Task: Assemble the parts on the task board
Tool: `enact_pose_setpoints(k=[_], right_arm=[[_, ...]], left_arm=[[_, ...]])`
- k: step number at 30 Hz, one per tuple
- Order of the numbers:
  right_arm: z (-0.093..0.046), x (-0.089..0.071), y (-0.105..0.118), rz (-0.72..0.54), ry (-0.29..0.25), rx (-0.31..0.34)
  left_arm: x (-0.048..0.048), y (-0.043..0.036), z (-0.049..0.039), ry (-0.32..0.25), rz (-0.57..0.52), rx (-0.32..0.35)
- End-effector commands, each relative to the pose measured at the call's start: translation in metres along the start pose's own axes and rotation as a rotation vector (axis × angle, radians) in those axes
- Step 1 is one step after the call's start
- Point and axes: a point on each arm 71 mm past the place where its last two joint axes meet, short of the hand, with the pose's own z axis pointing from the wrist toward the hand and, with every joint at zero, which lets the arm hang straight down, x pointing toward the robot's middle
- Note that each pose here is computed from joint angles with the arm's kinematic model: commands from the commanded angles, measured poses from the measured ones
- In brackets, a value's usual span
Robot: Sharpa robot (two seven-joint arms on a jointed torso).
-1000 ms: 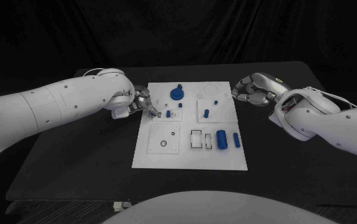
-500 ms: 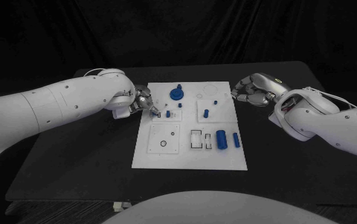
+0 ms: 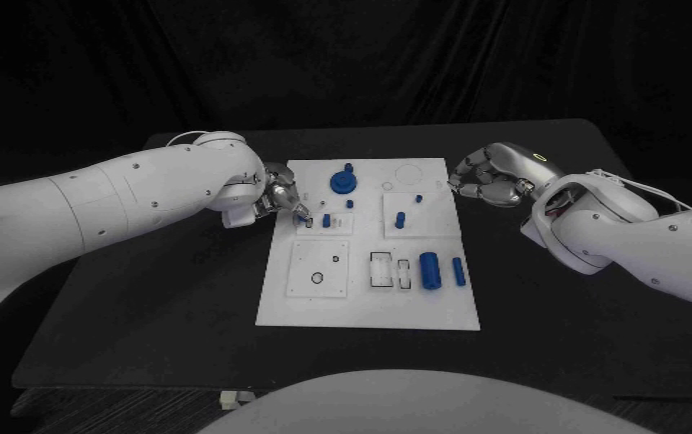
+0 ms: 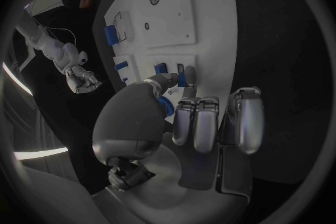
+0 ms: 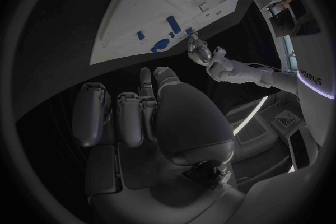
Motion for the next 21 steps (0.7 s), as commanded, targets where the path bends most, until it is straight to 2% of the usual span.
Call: enact_pose_setpoints(k=[1,21], right_arm=[[-0.0005,0.0011,-0.0013,-0.001,0.005,0.016],[-0.0015,0.0034,-0.0022,0.001,0.011,0.019]], left_arm=[[0.0002,-0.0016,0.0010,0.013,0.004,0.006],[-0.0026,-0.0018,0.0041,-0.005,-0.005,0.010]])
